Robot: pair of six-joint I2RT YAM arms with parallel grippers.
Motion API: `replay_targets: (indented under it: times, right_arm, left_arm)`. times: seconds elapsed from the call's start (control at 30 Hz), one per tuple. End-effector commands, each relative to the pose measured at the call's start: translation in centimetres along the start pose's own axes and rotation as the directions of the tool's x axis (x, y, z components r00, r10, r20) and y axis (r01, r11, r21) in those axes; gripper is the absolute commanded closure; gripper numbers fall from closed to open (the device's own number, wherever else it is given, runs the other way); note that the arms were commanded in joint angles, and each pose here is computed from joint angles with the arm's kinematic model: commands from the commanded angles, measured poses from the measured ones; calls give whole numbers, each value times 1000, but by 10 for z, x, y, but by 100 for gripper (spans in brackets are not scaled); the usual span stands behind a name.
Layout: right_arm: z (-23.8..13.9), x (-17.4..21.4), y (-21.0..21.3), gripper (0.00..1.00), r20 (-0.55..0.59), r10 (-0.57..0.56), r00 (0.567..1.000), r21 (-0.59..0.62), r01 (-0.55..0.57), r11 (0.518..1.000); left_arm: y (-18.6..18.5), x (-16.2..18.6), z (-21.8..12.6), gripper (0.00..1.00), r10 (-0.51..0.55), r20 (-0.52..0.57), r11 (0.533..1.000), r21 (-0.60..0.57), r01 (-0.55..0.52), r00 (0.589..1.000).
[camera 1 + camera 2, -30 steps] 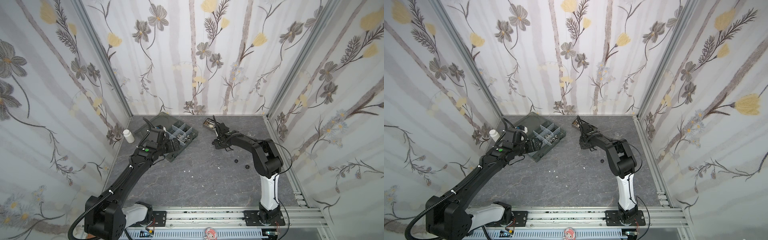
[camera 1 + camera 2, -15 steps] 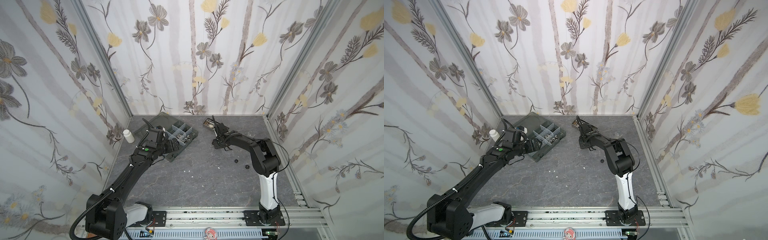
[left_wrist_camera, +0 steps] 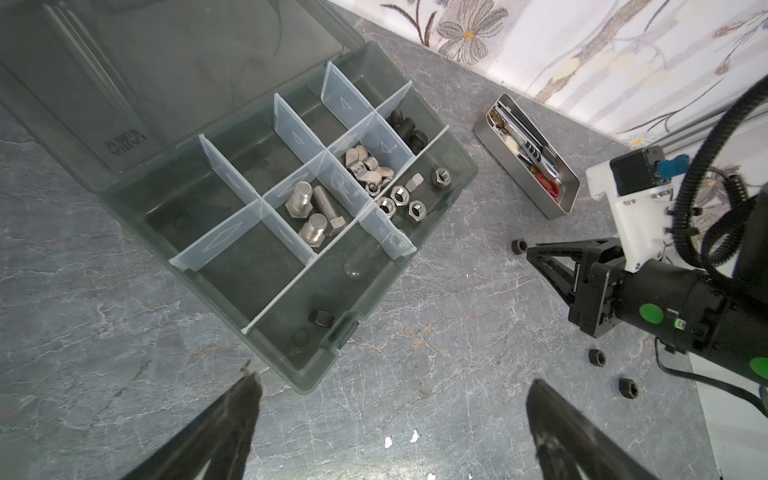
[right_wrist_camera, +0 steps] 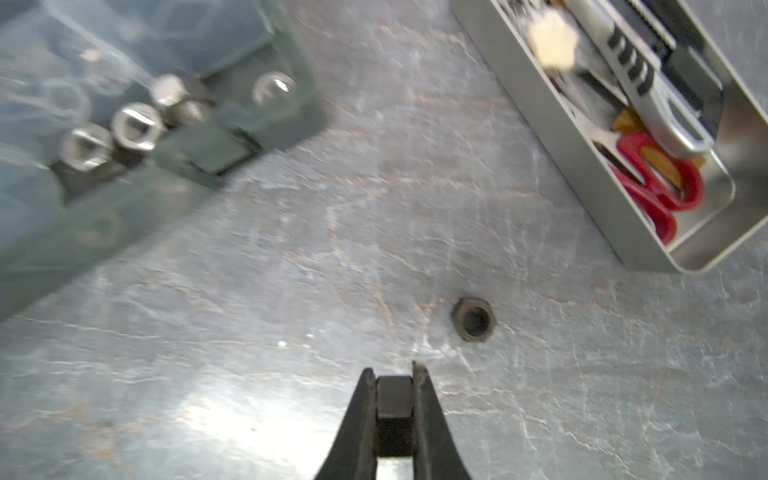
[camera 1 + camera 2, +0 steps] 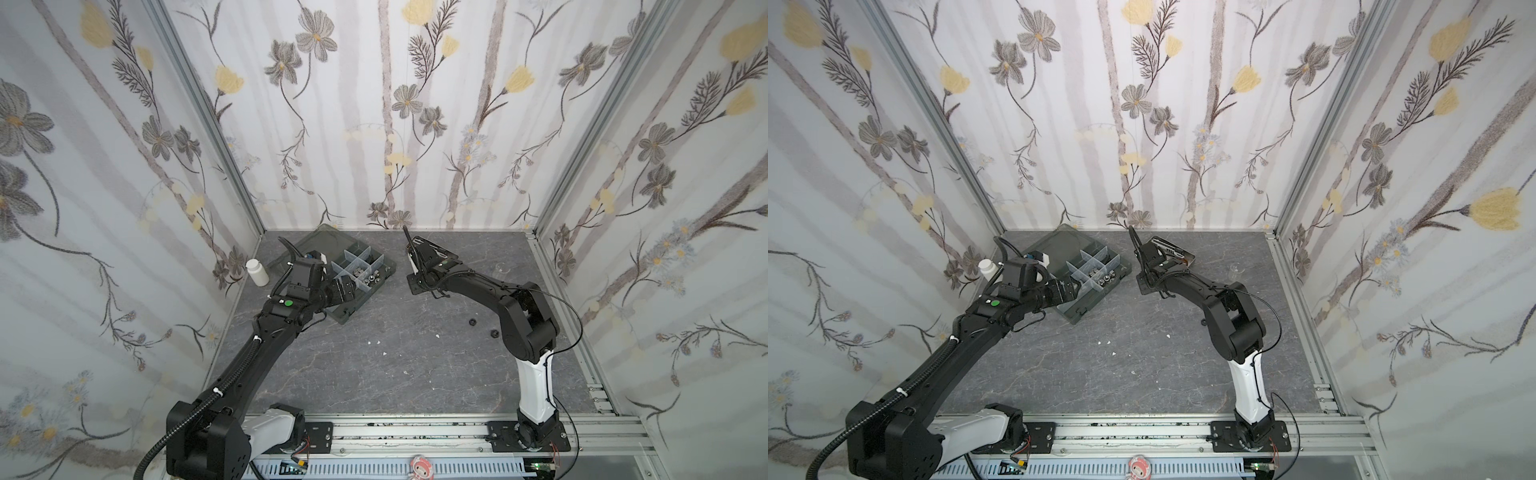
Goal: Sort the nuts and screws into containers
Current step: 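Carry the black nut with the right gripper into the organizer and open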
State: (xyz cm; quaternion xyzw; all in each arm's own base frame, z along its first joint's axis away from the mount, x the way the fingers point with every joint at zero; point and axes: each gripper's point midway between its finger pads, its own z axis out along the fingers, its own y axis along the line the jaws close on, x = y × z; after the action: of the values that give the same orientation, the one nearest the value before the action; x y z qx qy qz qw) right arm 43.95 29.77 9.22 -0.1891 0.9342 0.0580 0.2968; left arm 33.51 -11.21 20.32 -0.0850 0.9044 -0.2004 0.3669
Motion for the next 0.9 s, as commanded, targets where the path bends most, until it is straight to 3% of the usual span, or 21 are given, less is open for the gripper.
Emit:
replay_targets:
  times: [0.0, 0.43, 0.87]
  right_arm:
    - [-12, -15, 29, 91, 38, -17, 999, -58, 19, 998]
    - [-10, -43, 140, 90, 111, 2, 994, -371, 39, 928]
    - [24, -41, 185, 86, 78, 35, 996, -481, 7, 877]
  left_arm:
    - [5, -18, -9, 0, -17, 89, 999, -28, 20, 996]
    - [21, -42, -35, 0, -81, 226, 995, -43, 93, 971]
    - [23, -39, -29, 0, -100, 205, 994, -29, 108, 974]
